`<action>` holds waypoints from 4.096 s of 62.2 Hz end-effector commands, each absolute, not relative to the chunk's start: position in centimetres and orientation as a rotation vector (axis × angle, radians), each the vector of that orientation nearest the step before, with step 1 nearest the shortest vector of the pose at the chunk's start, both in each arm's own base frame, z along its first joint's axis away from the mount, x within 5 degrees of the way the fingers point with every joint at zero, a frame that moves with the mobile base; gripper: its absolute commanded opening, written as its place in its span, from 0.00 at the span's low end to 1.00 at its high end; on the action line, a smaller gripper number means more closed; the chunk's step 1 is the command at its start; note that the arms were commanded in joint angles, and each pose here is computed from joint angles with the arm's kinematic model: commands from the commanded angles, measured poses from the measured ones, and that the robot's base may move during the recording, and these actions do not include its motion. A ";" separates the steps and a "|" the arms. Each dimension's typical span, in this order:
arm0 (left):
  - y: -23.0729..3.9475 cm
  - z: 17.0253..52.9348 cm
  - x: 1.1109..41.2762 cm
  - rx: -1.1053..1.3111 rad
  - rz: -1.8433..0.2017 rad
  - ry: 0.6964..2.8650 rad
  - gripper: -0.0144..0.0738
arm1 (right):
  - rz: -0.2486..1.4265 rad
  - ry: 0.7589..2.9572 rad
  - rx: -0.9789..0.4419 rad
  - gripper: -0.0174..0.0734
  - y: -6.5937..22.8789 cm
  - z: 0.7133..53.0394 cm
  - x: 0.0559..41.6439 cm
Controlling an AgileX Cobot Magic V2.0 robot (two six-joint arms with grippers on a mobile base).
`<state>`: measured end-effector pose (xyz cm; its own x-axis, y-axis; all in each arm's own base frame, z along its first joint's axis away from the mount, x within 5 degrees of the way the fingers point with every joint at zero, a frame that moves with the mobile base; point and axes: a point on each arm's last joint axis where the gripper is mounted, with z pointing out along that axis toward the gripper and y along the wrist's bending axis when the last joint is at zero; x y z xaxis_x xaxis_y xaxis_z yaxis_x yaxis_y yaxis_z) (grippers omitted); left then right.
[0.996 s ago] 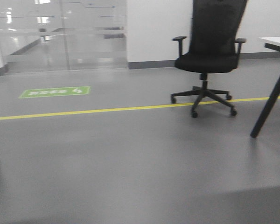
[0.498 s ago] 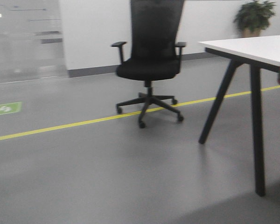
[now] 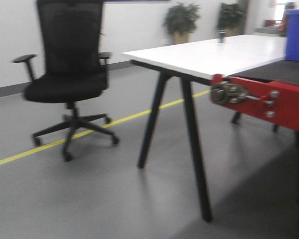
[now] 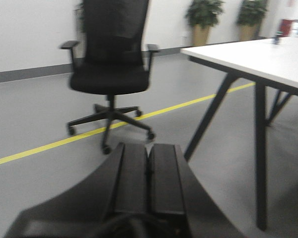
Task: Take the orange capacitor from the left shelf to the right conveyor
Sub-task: 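Drive the base to the red conveyor carrying the cylinder in the right gripper, then move the right gripper with the cylinder over the metal tray, then lower the cylinder onto the metal tray and open the right gripper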
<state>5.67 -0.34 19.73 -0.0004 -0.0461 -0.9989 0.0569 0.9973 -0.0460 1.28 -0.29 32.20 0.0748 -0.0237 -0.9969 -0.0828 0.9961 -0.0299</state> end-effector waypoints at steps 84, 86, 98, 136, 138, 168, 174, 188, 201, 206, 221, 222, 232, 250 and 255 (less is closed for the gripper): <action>-0.1 20.7 5.5 -0.027 -0.051 1.462 0.02 | 0.035 1.383 -0.093 0.31 -0.3 34.0 1.0; -0.1 20.7 5.5 -0.025 -0.053 1.463 0.02 | 0.035 1.383 -0.093 0.31 -0.3 34.0 1.0; -0.1 20.7 5.5 -0.025 -0.053 1.463 0.02 | 0.035 1.383 -0.093 0.31 -0.3 34.0 1.0; -0.1 20.7 5.5 -0.025 -0.053 1.463 0.02 | 0.035 1.381 -0.093 0.31 -0.3 34.0 1.0; -0.1 20.7 5.5 -0.025 -0.053 1.463 0.02 | 0.035 1.381 -0.093 0.31 -0.3 34.0 1.0; -0.1 20.7 5.5 -0.025 -0.053 1.463 0.02 | 0.074 1.503 -0.080 0.31 0.0 35.7 2.6; -0.1 20.7 5.5 -0.025 -0.053 1.463 0.02 | 0.087 1.559 -0.081 0.31 0.4 37.5 5.1; -0.1 20.7 5.5 -0.025 -0.053 1.463 0.02 | 0.092 1.621 -0.097 0.31 1.6 38.7 12.7; -0.1 20.7 5.5 -0.025 -0.053 1.463 0.02 | 0.116 1.531 -0.113 0.31 2.7 35.0 19.0; -0.1 20.7 5.5 -0.025 -0.053 1.463 0.02 | 0.126 1.516 -0.117 0.31 3.0 32.6 20.5; -0.1 20.7 5.5 -0.025 -0.053 1.463 0.02 | 0.149 1.508 -0.122 0.31 3.4 26.0 22.8; -0.1 20.7 5.5 -0.025 -0.053 1.463 0.02 | 0.150 1.519 -0.122 0.31 3.4 25.6 23.0; -0.1 20.7 5.5 -0.025 -0.053 1.463 0.02 | 0.155 1.539 -0.122 0.31 3.6 22.6 25.0; -0.1 20.7 5.5 -0.025 -0.053 1.463 0.02 | 0.113 1.534 -0.082 0.31 1.9 19.1 27.0; -0.1 20.7 5.5 -0.027 -0.051 1.462 0.02 | 0.119 1.545 -0.101 0.31 1.9 18.4 27.4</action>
<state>5.68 -0.10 19.73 0.0015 -0.0461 -0.9989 0.0152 0.9988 -0.0460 26.64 1.88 16.65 -0.1364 0.0176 -0.9905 -0.1144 0.9929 0.0334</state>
